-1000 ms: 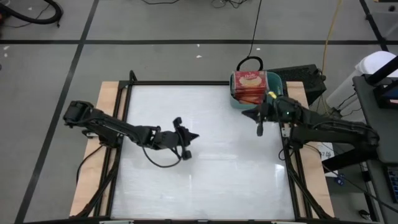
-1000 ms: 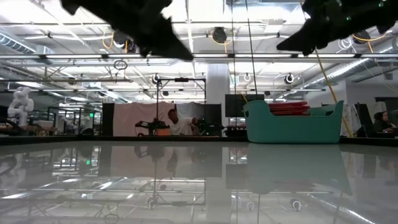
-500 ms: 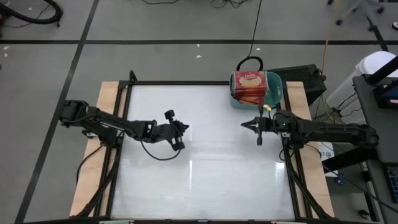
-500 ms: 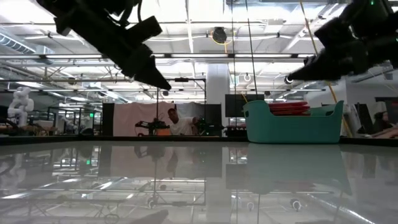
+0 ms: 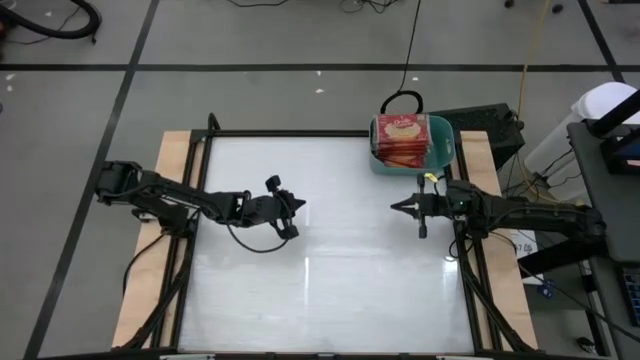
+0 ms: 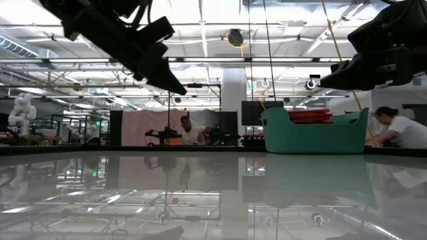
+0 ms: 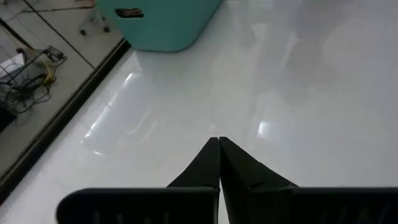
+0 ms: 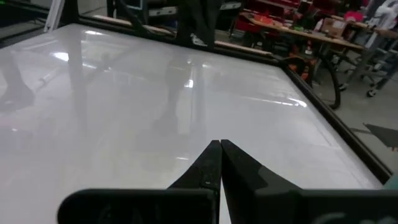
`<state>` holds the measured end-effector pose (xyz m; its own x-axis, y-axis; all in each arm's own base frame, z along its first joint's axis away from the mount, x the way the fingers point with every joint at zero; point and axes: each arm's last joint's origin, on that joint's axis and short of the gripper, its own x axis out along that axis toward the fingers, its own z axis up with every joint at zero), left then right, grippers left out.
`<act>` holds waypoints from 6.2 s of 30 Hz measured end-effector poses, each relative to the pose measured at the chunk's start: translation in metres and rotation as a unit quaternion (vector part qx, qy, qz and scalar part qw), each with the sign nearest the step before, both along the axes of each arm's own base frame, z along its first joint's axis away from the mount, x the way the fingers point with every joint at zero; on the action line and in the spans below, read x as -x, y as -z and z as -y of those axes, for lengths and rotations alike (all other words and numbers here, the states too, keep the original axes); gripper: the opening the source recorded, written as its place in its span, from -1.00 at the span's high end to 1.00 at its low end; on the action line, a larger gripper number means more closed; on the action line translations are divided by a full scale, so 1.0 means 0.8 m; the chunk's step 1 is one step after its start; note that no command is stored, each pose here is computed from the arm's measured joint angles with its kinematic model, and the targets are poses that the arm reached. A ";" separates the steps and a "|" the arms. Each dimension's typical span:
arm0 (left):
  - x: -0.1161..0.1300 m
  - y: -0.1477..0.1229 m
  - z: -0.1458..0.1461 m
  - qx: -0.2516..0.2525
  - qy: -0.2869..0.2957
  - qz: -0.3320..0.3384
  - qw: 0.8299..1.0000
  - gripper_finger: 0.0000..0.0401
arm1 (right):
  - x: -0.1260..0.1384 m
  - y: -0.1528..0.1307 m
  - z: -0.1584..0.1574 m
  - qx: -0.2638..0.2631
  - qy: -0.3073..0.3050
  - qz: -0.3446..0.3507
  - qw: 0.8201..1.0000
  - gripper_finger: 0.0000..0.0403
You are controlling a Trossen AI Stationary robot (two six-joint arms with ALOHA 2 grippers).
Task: Sort popcorn bags into baskets
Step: Return to Home Position
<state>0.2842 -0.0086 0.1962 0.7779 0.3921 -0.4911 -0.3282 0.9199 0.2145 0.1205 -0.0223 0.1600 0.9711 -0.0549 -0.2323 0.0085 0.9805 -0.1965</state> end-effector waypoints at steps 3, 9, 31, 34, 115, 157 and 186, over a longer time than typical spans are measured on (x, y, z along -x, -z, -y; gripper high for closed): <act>0.009 0.013 0.002 0.006 0.002 0.012 1.000 0.99 | 0.003 0.000 -0.001 -0.001 0.001 -0.001 1.000 0.98; 0.046 0.031 0.003 0.024 0.006 0.072 0.997 0.99 | 0.012 0.005 -0.003 -0.023 0.006 -0.024 0.999 0.98; 0.162 0.031 -0.005 0.012 0.057 0.183 0.981 0.99 | 0.037 -0.003 -0.007 -0.029 0.023 0.021 0.999 0.98; 0.169 0.033 -0.003 0.011 0.063 0.191 0.979 0.99 | 0.039 -0.004 -0.010 -0.046 -0.003 0.024 0.999 0.98; 0.195 0.025 -0.001 0.016 0.125 0.272 0.954 0.97 | 0.028 -0.013 -0.030 -0.040 0.022 0.134 0.990 1.00; 0.195 0.025 -0.002 0.015 0.117 0.273 0.955 0.97 | 0.028 -0.009 -0.021 -0.067 0.005 0.120 0.991 1.00; 0.230 0.013 -0.007 -0.003 0.196 0.315 0.929 0.99 | 0.028 -0.010 -0.021 -0.067 0.006 0.121 0.990 1.00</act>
